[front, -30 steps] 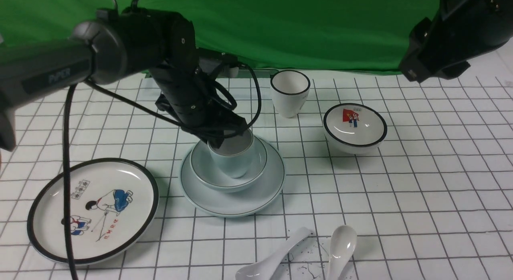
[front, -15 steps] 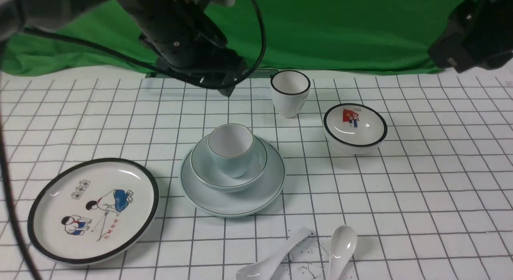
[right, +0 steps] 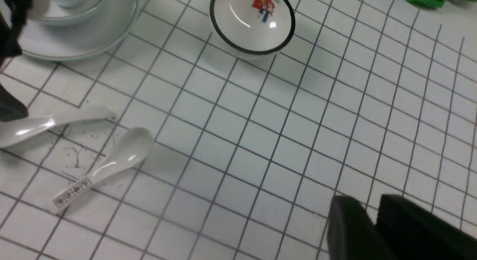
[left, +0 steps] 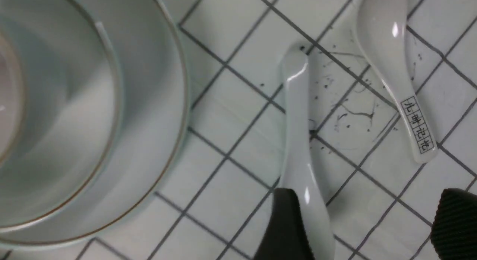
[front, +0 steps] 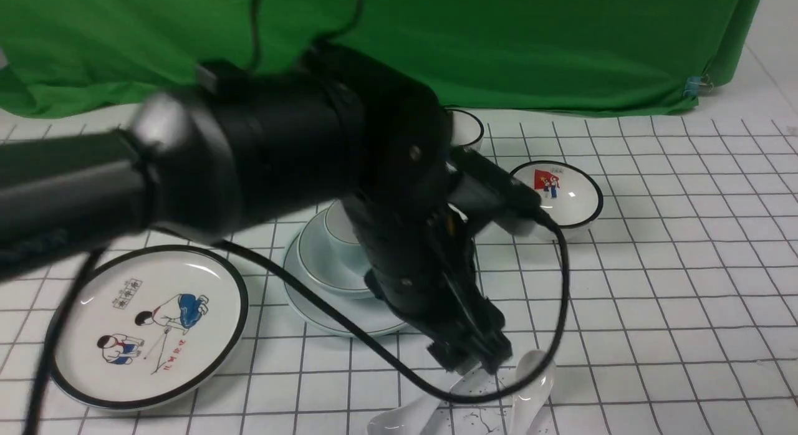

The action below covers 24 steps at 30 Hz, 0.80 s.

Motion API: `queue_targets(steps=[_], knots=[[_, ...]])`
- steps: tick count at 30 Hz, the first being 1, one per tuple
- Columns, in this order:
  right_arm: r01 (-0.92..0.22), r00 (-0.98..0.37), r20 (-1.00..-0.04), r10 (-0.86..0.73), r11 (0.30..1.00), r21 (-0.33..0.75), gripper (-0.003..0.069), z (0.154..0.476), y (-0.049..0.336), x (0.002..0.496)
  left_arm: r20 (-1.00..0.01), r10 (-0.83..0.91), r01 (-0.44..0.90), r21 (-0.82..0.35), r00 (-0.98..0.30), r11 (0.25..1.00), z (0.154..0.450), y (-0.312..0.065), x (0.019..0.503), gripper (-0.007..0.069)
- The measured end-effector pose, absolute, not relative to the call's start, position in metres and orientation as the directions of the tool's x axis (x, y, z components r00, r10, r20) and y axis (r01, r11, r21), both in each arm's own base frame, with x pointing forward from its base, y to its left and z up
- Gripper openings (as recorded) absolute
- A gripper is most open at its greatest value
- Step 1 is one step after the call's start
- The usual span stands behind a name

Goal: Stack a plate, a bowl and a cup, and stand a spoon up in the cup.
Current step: Use the left arm to grab a blue soup spoon

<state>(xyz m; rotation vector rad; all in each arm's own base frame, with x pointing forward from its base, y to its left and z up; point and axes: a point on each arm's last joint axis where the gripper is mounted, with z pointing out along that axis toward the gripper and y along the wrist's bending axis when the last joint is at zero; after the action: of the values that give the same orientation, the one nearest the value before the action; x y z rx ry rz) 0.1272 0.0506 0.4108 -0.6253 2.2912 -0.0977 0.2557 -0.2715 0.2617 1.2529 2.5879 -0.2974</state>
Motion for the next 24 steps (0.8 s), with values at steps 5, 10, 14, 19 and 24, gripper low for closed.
queue_targets(steps=[5, 10, 14, 19, 24], knots=[[-0.393, -0.632, -0.632, -0.447, 0.889, -0.235, 0.0153, 0.396, 0.041, 0.112, -0.259, 0.774, 0.811, -0.073, -0.578, 0.581, 0.225, -0.296, 0.26, 0.0451], [-0.387, -0.669, -0.596, -0.445, 0.892, -0.232, 0.0153, 0.389, 0.037, 0.107, -0.198, 0.795, 0.813, -0.025, -0.574, 0.581, 0.196, -0.302, 0.272, 0.0451], [-0.387, -0.672, -0.592, -0.445, 0.893, -0.232, 0.0153, 0.389, 0.037, 0.106, -0.227, 0.79, 0.809, 0.021, -0.569, 0.588, 0.191, -0.304, 0.279, 0.0451], [-0.387, -0.672, -0.592, -0.445, 0.893, -0.232, 0.0153, 0.389, 0.037, 0.106, -0.272, 0.777, 0.802, 0.03, -0.567, 0.596, 0.19, -0.308, 0.283, 0.0451], [-0.387, -0.672, -0.591, -0.445, 0.892, -0.232, 0.0155, 0.388, 0.037, 0.106, -0.25, 0.77, 0.792, 0.022, -0.587, 0.611, 0.178, -0.309, 0.284, 0.0443]])
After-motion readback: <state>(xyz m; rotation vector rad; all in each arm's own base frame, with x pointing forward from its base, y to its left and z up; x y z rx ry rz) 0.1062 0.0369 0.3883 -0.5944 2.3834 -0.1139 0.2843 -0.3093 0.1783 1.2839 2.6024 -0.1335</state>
